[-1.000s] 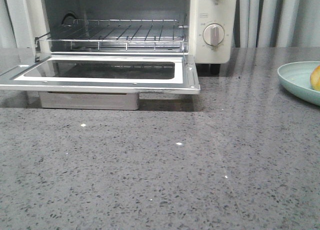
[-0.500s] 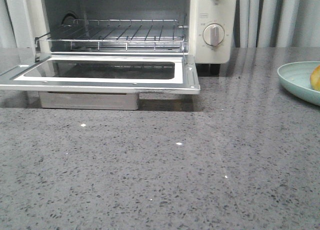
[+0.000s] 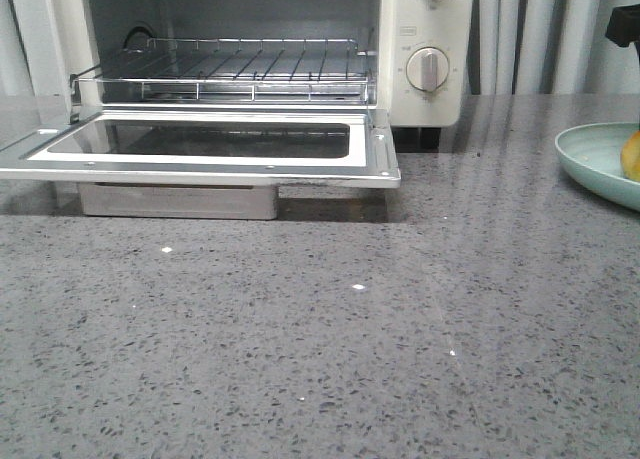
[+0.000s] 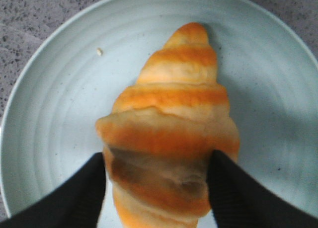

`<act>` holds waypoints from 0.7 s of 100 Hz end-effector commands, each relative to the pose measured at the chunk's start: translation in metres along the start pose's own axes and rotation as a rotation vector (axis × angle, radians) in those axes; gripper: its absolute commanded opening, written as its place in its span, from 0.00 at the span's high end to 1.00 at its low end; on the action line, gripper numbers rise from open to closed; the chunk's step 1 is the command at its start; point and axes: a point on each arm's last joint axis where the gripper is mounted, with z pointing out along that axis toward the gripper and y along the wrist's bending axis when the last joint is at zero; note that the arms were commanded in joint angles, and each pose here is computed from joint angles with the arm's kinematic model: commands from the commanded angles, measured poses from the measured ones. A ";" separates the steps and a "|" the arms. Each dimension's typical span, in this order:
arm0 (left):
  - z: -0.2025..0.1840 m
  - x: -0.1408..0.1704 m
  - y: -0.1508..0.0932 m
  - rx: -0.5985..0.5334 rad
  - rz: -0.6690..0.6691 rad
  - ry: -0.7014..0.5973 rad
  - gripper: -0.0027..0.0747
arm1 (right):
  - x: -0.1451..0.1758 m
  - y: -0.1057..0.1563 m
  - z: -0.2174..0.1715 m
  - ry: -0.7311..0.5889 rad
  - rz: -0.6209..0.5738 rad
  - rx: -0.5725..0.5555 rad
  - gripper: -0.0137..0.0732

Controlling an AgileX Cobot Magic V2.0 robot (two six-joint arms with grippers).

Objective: Put bread in oven
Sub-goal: 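Close the right gripper on the croissant and lift it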

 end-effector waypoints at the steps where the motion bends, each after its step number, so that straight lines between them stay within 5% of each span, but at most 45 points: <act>1: -0.002 -0.014 -0.002 0.015 0.000 -0.095 0.99 | -0.009 -0.004 -0.020 -0.111 -0.001 0.022 0.50; 40: -0.002 -0.014 -0.002 0.015 0.000 -0.095 0.99 | -0.007 -0.015 -0.020 -0.102 0.027 0.038 0.92; 70: -0.003 -0.014 -0.002 0.016 0.000 -0.097 0.99 | -0.004 -0.014 -0.024 -0.065 0.026 0.036 0.93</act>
